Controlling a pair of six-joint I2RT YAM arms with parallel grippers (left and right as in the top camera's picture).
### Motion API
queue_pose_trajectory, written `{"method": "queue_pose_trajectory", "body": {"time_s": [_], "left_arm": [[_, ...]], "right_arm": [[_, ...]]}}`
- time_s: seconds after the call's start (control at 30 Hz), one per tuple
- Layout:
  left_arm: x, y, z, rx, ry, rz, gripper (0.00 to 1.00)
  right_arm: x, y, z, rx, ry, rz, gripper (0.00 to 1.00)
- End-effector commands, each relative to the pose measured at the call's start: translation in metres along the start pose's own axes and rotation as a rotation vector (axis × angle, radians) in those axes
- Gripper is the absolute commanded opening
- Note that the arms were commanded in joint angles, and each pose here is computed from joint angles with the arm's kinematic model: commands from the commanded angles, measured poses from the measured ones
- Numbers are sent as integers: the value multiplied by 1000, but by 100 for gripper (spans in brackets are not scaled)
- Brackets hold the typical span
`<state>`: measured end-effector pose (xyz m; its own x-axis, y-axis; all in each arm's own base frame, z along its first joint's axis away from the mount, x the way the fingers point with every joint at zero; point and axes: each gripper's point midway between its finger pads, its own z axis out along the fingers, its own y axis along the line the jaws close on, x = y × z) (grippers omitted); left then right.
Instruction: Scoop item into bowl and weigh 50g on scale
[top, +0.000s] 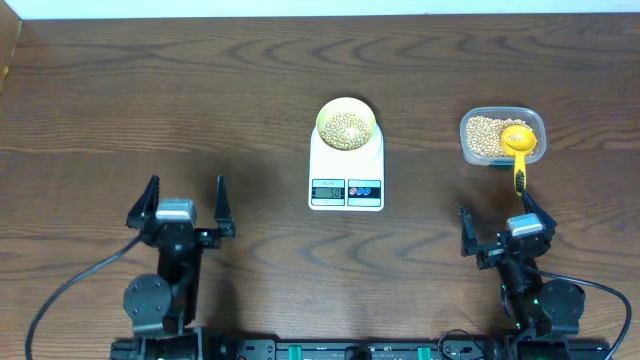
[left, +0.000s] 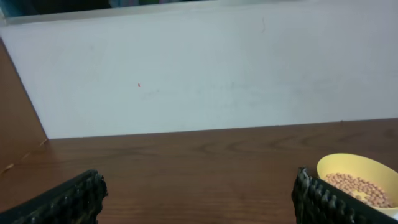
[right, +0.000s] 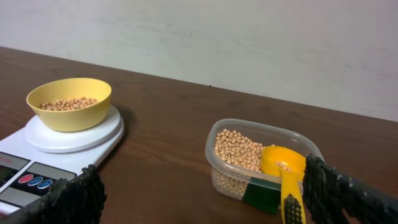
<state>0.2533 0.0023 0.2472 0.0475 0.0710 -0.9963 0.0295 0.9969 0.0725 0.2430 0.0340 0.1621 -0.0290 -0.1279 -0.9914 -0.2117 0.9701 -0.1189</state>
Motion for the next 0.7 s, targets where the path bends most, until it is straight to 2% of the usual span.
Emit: {"method": "queue_pose_trajectory", "body": {"time_s": [0.0,0.3,0.57,0.67], "left_arm": [[2,0,-5,-7,-46,-13,98],[25,2,-9,-34,-143,-2,98],[26,6,-12,-60,-141,-13,98],[36,6,-12,-56,-102,-70,98]], "right_arm": [[1,1,0,0,-1,-7,99],[1,1,0,0,-1,-7,99],[1,1,0,0,-1,-7,99],[1,1,0,0,-1,-7,99]]}}
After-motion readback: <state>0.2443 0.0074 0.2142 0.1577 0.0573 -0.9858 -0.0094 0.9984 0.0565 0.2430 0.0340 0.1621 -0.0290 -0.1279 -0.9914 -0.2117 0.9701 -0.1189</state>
